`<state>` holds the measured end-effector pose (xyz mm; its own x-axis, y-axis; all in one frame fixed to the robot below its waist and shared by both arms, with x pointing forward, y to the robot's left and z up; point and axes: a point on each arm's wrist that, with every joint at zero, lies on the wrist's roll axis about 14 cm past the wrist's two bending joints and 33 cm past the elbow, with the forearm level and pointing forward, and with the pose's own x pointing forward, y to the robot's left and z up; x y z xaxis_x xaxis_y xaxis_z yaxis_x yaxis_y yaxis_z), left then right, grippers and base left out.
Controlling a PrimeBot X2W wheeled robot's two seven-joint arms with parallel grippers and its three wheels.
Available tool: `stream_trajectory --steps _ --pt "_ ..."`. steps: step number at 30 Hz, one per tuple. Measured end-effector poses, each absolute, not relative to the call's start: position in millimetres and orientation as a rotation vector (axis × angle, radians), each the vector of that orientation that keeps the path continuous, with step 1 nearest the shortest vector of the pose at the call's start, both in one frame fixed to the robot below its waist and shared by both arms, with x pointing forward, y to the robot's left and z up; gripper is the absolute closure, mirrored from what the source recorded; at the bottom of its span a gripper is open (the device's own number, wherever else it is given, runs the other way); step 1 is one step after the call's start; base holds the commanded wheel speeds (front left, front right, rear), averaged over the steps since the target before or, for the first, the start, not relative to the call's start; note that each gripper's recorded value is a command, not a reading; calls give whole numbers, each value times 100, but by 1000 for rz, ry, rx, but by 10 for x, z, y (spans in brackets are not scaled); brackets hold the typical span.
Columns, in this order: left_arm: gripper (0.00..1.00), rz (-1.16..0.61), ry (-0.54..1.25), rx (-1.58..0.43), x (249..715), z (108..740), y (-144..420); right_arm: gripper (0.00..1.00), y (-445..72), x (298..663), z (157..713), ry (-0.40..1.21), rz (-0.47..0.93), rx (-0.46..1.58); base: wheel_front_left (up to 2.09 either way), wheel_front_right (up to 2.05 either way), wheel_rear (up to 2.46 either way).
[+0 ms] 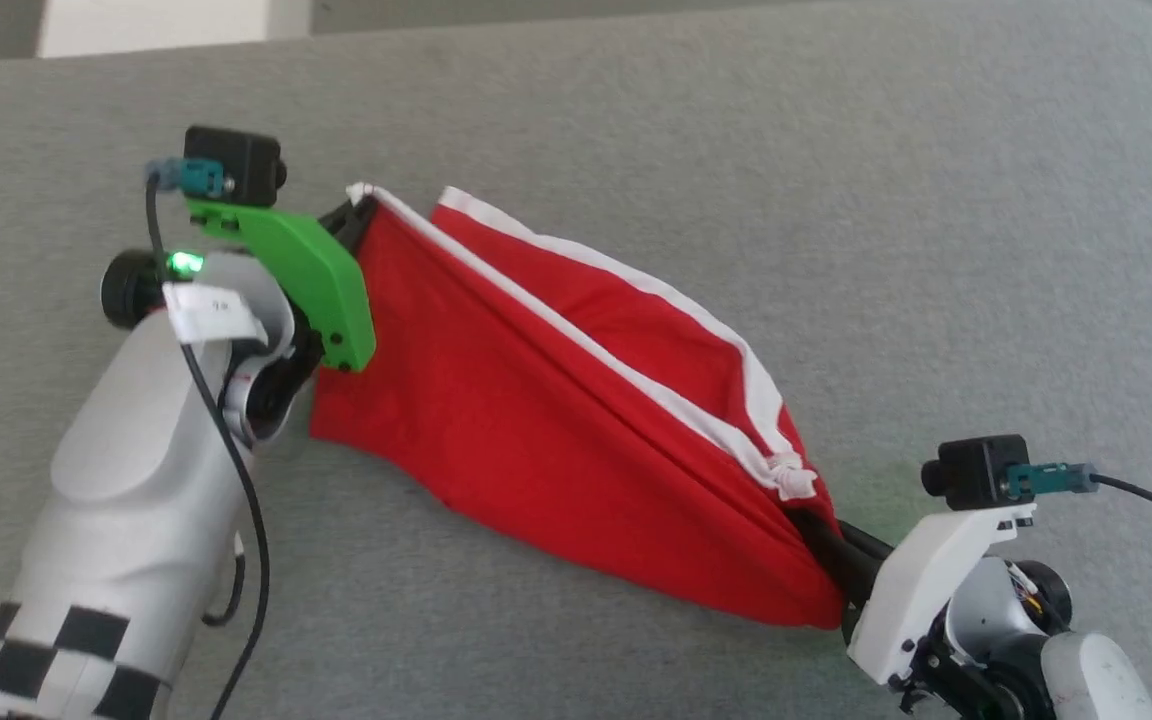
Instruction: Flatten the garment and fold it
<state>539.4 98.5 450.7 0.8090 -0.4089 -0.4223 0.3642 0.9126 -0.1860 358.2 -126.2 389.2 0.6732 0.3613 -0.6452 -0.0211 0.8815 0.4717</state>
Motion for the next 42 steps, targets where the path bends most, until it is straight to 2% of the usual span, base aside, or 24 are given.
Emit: stream_trajectory --steps 8,15,16,17,18,26,33,36,42 --pt "100 -516 538 -61 5548 4247 558 100 -1349 3578 3803 808 179 482 0 0 0" --pt "100 -509 628 -30 5562 3936 505 100 -1363 3567 3778 800 161 506 0 0 0" --pt "62 -503 629 -32 5575 3931 512 47 -1360 3566 3781 797 161 511 0 0 0" --pt "9 -498 629 -35 5581 3935 516 0 -1354 3568 3787 793 162 514 0 0 0" --pt "0 -495 625 -38 5585 3949 517 0 -1336 3572 3804 787 168 521 0 0 0" --pt "0 -439 483 -111 5662 4347 651 0 -1407 3593 4019 676 150 540 0 0 0" --pt "0 -366 113 -219 5710 5243 1013 0 -1714 3477 4192 591 70 387 0 0 0" --pt "0 -318 -27 -205 5537 5489 1308 0 -1743 3427 4293 569 70 320 0 0 0" --pt "0 -236 -137 -114 5009 5586 1713 0 -1613 3389 4401 588 126 220 0 0 0"
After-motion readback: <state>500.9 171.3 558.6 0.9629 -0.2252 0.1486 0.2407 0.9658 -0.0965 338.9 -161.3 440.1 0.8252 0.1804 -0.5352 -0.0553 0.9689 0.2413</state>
